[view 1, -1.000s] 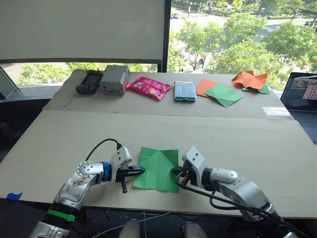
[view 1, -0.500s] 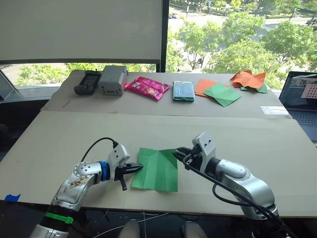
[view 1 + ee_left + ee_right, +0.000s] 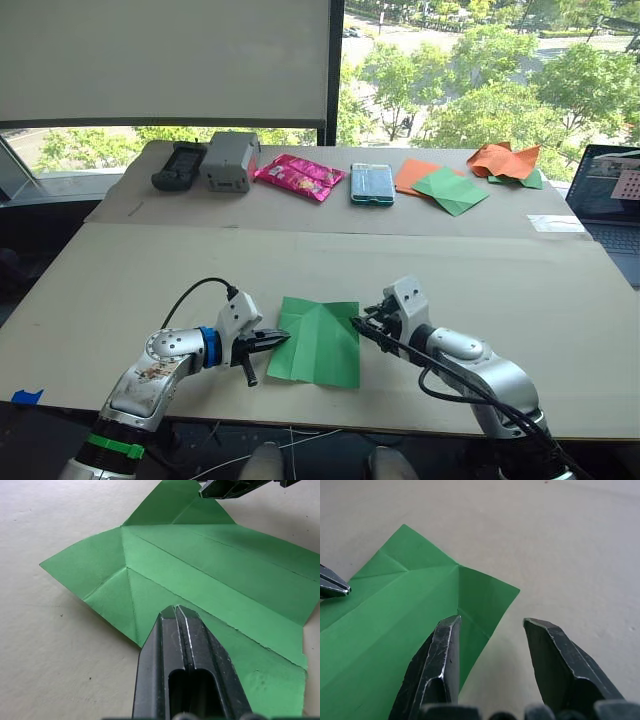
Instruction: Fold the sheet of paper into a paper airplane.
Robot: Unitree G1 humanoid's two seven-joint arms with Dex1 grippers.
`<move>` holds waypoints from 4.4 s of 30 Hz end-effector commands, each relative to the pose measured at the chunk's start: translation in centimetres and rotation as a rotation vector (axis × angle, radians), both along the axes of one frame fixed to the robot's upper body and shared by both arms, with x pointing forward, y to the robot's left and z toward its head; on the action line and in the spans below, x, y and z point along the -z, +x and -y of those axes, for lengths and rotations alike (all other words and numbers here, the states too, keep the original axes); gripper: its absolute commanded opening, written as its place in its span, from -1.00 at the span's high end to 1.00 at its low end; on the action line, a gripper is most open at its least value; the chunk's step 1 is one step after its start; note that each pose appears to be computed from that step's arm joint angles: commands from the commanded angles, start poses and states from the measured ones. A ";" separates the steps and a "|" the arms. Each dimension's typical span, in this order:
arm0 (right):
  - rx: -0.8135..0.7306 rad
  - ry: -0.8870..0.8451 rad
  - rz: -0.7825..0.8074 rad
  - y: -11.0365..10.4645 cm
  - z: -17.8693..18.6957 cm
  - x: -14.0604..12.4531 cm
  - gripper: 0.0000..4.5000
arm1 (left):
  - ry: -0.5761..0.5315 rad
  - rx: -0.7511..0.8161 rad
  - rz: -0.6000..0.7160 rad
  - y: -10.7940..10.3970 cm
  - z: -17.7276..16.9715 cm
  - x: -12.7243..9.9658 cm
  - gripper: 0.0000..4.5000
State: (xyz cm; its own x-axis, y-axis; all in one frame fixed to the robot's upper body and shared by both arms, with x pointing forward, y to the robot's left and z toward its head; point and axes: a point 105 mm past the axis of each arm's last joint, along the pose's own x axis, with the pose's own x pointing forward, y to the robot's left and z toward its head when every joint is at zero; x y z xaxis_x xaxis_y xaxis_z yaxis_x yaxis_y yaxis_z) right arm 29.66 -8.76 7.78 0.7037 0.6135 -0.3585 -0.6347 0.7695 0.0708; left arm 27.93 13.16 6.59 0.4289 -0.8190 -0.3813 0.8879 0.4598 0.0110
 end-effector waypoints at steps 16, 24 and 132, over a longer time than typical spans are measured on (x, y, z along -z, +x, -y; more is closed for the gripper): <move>-0.229 -0.218 0.358 -1.5 -2.8 -2.9 0.98 | 0.028 0.048 0.015 0.4 0.7 0.1 1.00; -0.410 -0.497 0.507 -2.3 -4.0 -1.8 0.98 | 0.045 0.054 -0.004 0.4 0.4 0.7 1.00; -0.168 -0.486 -0.206 -5.1 1.4 8.6 0.99 | 0.198 0.191 0.025 4.8 3.7 3.2 1.00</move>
State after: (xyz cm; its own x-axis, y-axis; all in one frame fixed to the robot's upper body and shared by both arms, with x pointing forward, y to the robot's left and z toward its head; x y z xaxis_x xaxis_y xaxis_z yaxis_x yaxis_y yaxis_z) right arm 27.23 -7.10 4.93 0.6156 0.5758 -0.5381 -0.7685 0.5899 -0.2480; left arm 33.16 8.20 5.18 0.2931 -0.8368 -0.4624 0.9560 0.2612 0.1333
